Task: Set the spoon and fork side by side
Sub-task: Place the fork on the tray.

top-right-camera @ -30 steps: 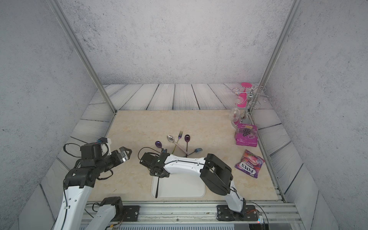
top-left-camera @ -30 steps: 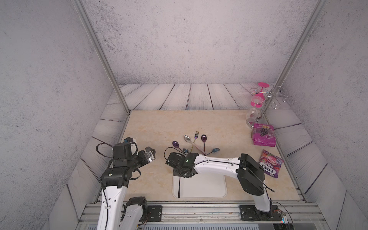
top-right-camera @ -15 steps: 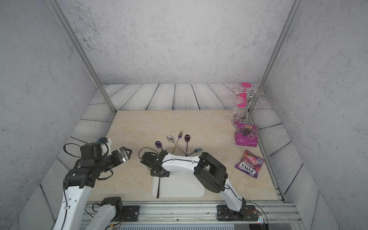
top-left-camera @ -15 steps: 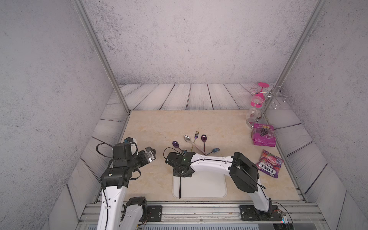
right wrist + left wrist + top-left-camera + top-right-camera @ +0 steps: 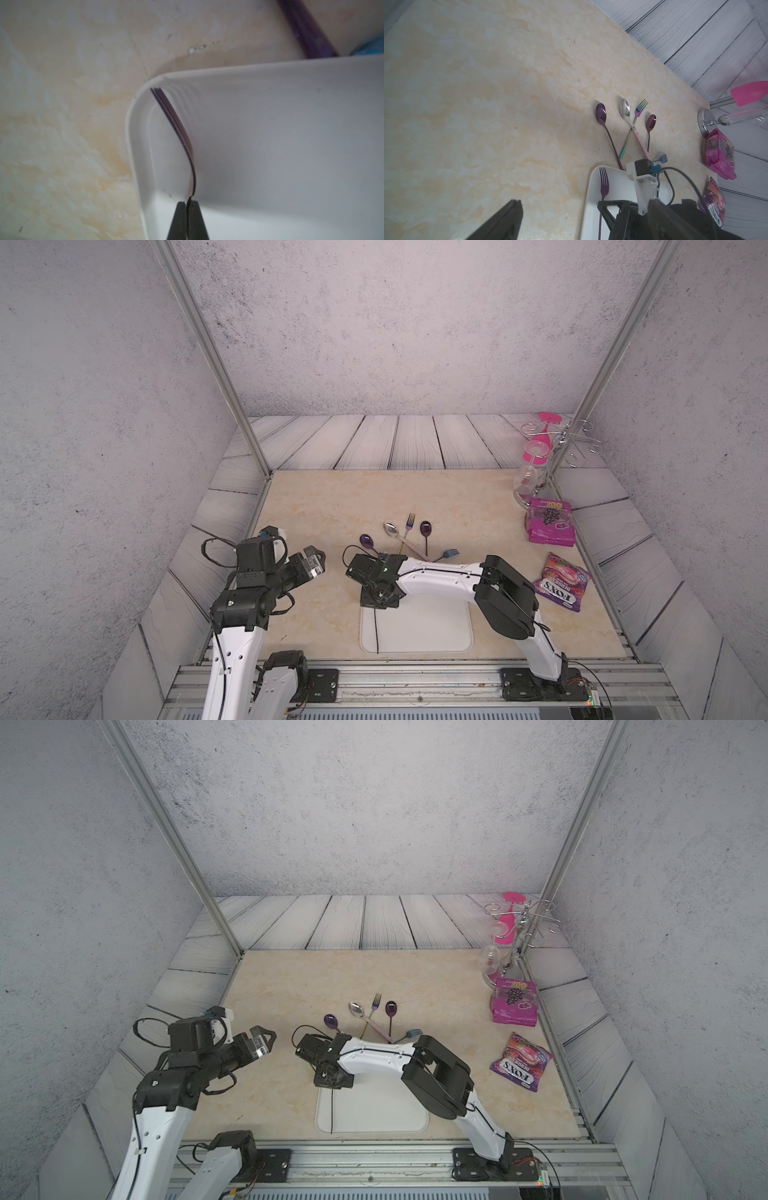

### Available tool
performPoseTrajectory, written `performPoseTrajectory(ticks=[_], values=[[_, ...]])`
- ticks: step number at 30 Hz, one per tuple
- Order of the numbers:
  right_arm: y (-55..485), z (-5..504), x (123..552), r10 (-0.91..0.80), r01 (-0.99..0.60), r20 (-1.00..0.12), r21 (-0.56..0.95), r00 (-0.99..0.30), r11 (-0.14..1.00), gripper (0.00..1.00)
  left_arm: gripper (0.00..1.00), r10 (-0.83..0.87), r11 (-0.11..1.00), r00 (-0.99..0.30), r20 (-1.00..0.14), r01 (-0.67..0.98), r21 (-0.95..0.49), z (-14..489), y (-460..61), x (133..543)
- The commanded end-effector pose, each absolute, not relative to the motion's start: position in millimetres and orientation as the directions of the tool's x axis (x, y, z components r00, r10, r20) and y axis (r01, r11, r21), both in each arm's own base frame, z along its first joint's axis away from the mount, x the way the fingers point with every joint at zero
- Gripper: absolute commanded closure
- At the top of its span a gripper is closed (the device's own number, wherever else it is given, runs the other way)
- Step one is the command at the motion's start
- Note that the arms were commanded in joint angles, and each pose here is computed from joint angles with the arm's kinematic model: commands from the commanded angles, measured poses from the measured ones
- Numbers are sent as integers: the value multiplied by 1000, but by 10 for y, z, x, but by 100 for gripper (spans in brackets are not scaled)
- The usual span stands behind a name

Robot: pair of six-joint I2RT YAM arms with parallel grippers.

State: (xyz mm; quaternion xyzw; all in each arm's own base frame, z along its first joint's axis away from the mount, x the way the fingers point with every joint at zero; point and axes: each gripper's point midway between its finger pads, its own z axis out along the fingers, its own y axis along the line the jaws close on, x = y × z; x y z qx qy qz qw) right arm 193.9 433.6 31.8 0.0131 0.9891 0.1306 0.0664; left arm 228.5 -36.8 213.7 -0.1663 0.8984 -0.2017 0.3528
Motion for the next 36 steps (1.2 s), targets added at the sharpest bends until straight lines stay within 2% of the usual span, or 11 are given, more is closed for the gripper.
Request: performPoseTrajectory(ticks=[1,7,14,19,29,36], values=[[4311,155,1901,79,55,-79,270,-994,961,100,1,-435,865,-690,-578,-142,-482,2153,-370,2303],[4222,215,1930,95,64,-106,261,-990,963,98,1,-435,865,-689,-579,-140,-482,2157,-372,2302],[4140,229,1931,108,77,-106,262,-988,962,85,0,-435,865,-690,-579,-141,-482,2155,-371,2301],[4136,281,1933,105,70,-117,274,-988,959,79,1,-434,865,-692,-577,-141,-482,2151,-374,2301],[4034,378,1937,125,81,-141,281,-982,956,78,1,-436,864,-691,-577,-142,-482,2149,-371,2305],[4061,388,1931,121,73,-142,302,-982,951,83,1,-435,864,-692,-577,-140,-483,2153,-377,2301]])
